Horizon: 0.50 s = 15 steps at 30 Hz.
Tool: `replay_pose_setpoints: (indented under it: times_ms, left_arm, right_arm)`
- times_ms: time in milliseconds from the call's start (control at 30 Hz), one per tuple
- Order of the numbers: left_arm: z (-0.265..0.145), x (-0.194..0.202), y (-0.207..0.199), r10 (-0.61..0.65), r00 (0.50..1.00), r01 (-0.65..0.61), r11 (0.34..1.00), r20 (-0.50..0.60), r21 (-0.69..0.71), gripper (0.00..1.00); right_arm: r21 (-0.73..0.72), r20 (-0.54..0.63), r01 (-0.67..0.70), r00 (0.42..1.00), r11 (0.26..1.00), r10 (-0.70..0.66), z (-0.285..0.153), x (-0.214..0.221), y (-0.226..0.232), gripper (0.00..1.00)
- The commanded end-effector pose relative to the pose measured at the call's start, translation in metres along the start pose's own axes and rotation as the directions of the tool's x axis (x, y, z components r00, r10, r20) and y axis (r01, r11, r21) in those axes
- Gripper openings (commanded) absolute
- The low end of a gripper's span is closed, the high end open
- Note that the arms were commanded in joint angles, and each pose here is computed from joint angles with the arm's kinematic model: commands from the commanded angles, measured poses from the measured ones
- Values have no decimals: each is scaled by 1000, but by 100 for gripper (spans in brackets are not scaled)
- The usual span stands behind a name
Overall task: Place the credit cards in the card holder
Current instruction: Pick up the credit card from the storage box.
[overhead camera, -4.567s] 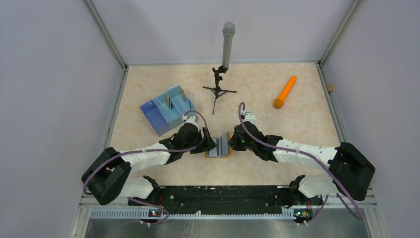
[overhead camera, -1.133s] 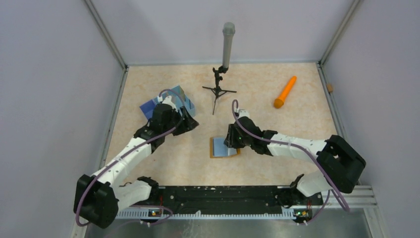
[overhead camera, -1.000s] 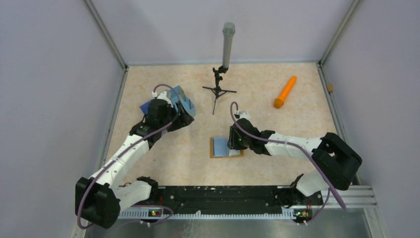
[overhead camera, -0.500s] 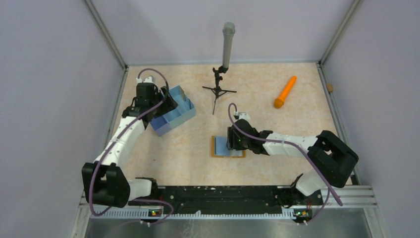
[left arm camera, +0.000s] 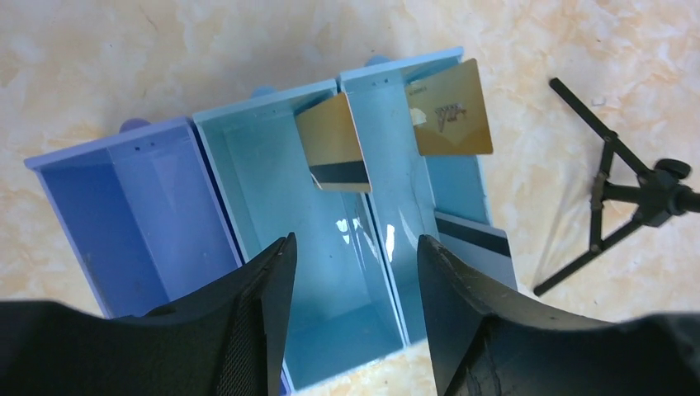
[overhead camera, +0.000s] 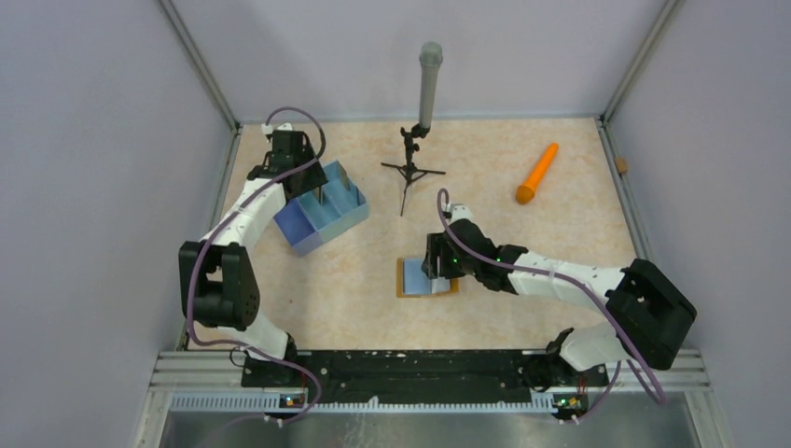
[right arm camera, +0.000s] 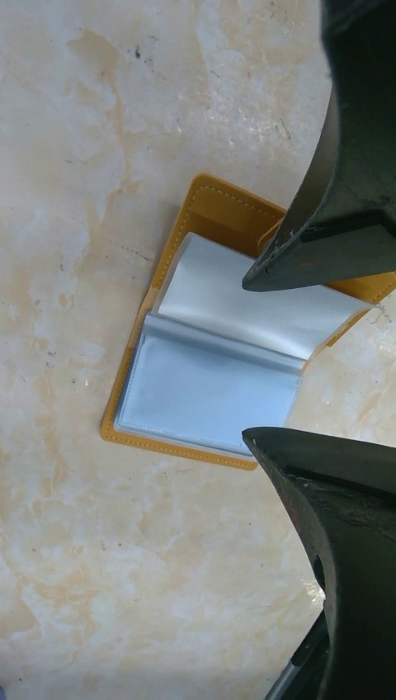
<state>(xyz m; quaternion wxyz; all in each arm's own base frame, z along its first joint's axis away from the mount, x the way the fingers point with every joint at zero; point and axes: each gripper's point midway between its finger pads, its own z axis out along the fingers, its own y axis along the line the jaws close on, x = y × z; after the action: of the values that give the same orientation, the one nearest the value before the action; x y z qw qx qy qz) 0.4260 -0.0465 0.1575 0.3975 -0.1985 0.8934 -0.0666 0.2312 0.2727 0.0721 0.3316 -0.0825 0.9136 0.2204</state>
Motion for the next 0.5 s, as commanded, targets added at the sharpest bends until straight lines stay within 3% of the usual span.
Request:
replay_pose_setpoints:
  times_ms: [0, 467]
  left_arm:
    - [13, -21, 1, 18, 999, -17, 999, 43, -35, 59]
    - [50, -18, 2, 38, 999, -38, 998, -2, -49, 53]
  right_arm:
    - [-86, 62, 12, 998, 996, -6, -7, -24, 24, 60]
    - [-108, 48, 3, 999, 994, 2, -5, -21, 28, 58]
